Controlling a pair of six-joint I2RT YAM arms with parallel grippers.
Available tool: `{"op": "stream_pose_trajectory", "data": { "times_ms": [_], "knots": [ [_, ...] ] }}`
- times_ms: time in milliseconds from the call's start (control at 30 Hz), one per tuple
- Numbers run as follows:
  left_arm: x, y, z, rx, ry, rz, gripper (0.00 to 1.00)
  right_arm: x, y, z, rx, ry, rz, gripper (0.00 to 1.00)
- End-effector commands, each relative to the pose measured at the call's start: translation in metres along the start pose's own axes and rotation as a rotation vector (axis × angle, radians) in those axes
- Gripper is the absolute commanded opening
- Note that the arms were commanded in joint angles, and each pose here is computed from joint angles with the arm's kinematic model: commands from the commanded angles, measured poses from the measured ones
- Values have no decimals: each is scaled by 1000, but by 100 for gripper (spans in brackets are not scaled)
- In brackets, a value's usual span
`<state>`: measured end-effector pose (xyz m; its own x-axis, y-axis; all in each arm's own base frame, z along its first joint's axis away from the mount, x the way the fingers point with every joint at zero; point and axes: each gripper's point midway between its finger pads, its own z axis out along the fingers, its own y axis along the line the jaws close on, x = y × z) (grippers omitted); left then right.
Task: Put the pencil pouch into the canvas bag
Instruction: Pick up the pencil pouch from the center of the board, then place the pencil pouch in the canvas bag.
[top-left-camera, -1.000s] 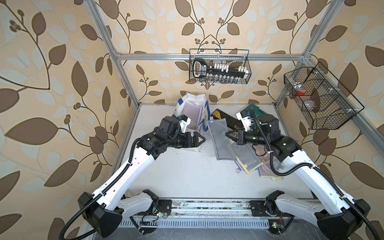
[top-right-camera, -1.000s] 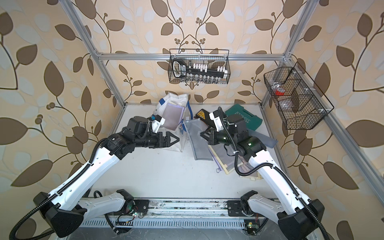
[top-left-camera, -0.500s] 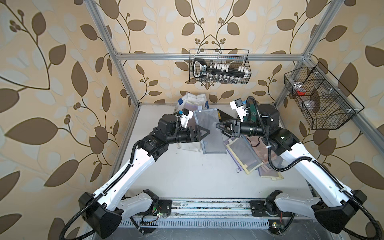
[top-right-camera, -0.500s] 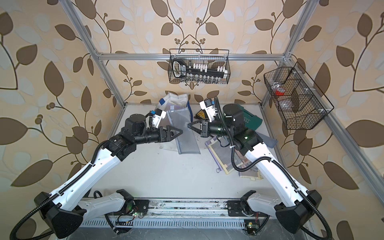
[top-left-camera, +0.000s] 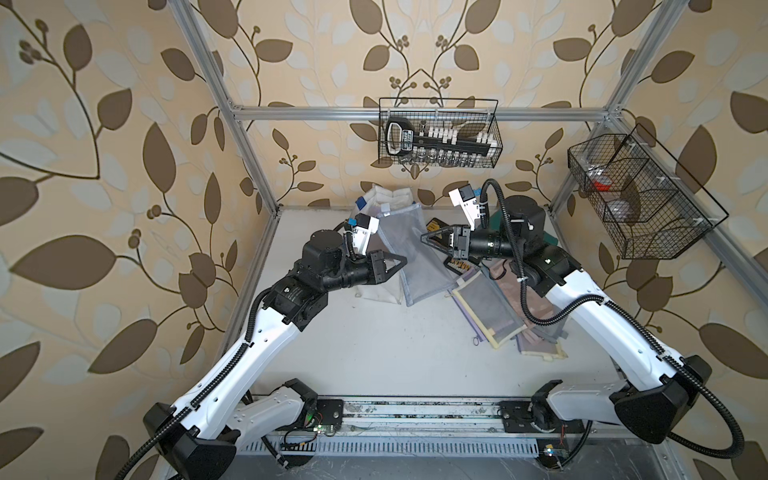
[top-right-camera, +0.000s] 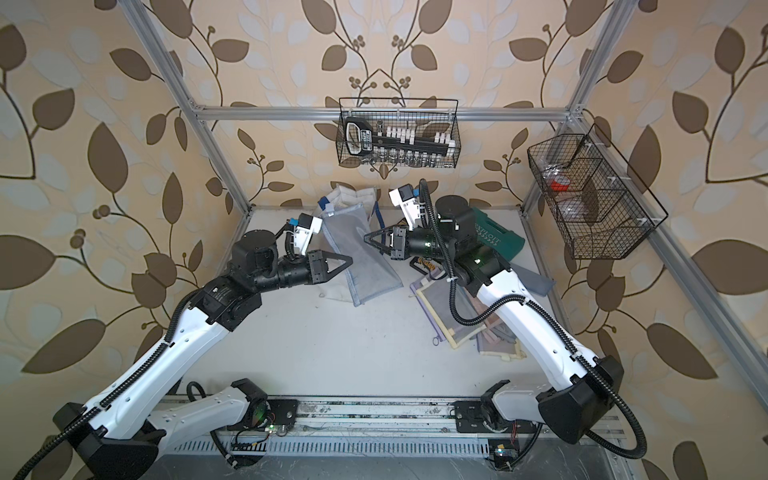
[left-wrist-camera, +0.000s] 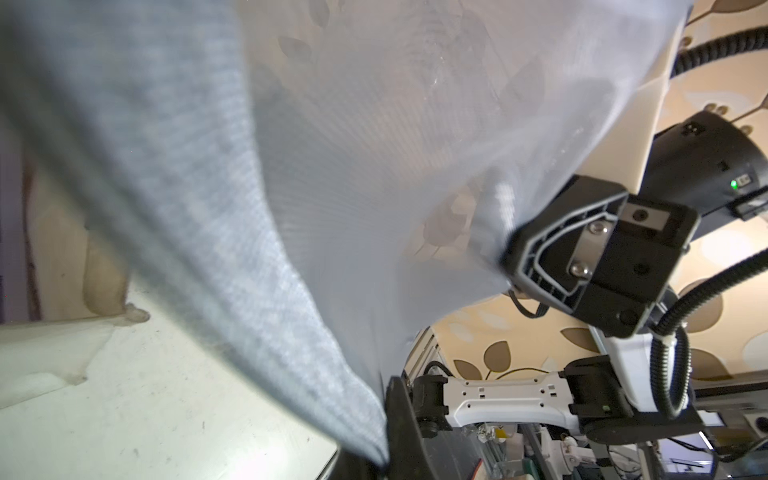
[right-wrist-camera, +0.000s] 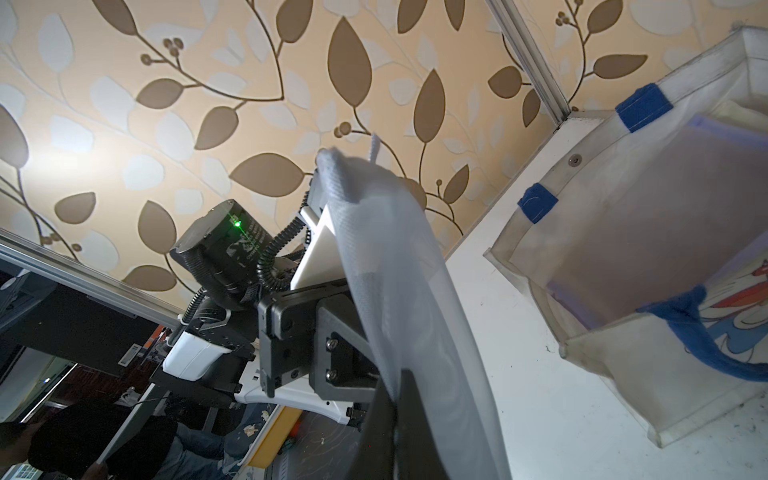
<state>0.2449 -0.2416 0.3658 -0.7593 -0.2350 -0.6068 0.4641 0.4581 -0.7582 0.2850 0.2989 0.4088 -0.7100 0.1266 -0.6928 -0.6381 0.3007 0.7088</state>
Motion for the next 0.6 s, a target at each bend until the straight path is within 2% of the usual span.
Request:
{"op": "stream_pose_trajectory", "data": {
  "times_ms": [0,67,267,400,567],
  "knots": [
    [-17,-12,-20,-45,-64,81,0,-14,12,1,-18,-32,-17,6],
    [-19,-11,-24,-73,-71,90,0,-15,8,1,1,-37,-12,13],
    [-18,-1,-40,-178,-83,118,0,-11,-13,0,83,-53,25,43],
    [-22,2,-46,-240,-79,136,0,-14,-26,-7,160,-76,55,67],
    [-34,3,-49,-320,-57,173,0,-21,-51,-22,275,-105,106,85]
  ]
}}
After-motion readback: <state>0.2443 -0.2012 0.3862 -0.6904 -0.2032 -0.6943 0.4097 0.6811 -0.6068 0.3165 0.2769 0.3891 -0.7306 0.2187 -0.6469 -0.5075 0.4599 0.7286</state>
